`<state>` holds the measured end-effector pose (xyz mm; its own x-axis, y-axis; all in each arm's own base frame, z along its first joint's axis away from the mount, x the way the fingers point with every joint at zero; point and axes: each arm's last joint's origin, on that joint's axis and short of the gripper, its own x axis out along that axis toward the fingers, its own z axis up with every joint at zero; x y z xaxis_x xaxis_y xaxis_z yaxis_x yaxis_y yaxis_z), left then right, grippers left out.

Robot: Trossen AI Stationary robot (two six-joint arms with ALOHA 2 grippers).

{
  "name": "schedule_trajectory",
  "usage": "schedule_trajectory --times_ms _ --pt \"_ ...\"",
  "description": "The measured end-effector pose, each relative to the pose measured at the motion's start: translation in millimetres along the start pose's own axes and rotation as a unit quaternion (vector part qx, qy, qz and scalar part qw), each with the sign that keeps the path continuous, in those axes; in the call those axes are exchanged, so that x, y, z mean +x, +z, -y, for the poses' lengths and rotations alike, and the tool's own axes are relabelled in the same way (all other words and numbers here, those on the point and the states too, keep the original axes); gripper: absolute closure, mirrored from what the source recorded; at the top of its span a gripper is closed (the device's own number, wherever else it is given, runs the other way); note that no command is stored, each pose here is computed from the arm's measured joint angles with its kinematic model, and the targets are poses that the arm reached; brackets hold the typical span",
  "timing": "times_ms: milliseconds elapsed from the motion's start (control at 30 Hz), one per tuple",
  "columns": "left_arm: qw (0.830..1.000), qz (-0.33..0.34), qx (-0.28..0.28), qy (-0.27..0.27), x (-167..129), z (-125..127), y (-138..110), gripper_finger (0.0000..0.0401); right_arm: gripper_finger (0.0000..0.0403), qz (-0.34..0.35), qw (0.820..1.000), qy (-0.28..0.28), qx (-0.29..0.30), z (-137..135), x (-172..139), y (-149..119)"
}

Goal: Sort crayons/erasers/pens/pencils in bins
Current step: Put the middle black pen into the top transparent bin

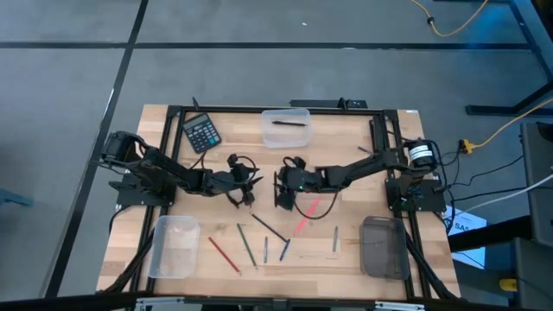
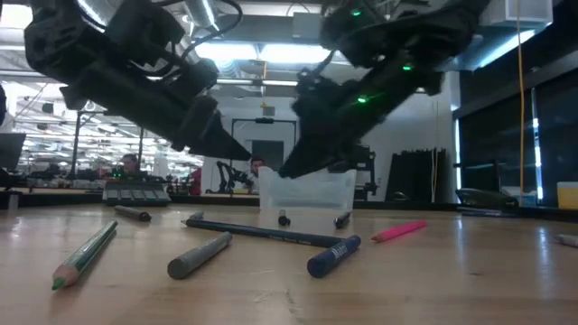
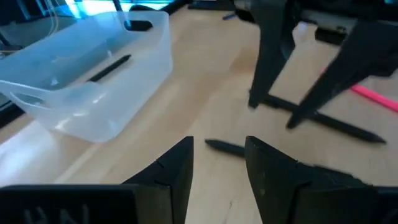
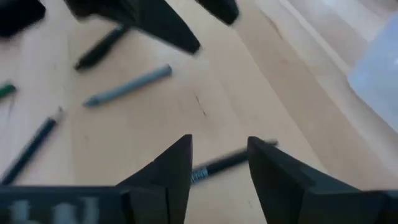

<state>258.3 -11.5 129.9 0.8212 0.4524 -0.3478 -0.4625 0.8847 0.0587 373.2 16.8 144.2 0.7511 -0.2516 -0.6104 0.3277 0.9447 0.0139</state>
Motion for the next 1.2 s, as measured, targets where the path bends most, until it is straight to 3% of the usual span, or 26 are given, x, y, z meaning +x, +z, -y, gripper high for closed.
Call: schedule_trajectory --times_ms 167,333,433,600,867,1000,1133,1200 --pt "1.000 0.007 -0.003 -0.007 0.1 4.9 4.9 0.0262 0.0245 0.000 0.999 0.006 0.038 -3.4 11.5 7.2" --pt "1.000 0.007 0.003 -0.018 -3.1 10.3 3.8 0.0261 0.0245 -0.039 0.992 -0.012 0.123 -6.6 31.4 -5.9" --pt "1.000 0.005 0.014 -0.018 -3.0 10.2 3.5 0.0262 0.0245 -0.071 0.987 -0.037 0.139 -11.1 40.3 -9.4" --pt "1.000 0.004 0.022 -0.015 -2.0 8.7 3.6 0.0262 0.0245 -0.102 0.985 -0.083 0.110 -20.2 50.7 -10.3" --pt "0.999 0.004 0.034 -0.010 -0.6 6.2 4.0 0.0263 0.0245 -0.158 0.984 -0.077 0.019 -34.5 45.3 6.5" --pt "0.999 0.003 0.034 -0.010 -0.6 6.1 3.8 0.0263 0.0245 -0.200 0.978 -0.051 0.003 -40.6 32.4 29.6" --pt "0.999 -0.013 0.049 -0.007 -0.6 5.5 0.3 0.0264 0.0245 -0.212 0.973 -0.087 -0.014 -39.2 26.5 34.8" --pt "0.998 -0.023 0.054 -0.005 -0.3 4.5 -1.7 0.0263 0.0245 -0.202 0.973 -0.111 0.005 -35.2 28.3 33.4"
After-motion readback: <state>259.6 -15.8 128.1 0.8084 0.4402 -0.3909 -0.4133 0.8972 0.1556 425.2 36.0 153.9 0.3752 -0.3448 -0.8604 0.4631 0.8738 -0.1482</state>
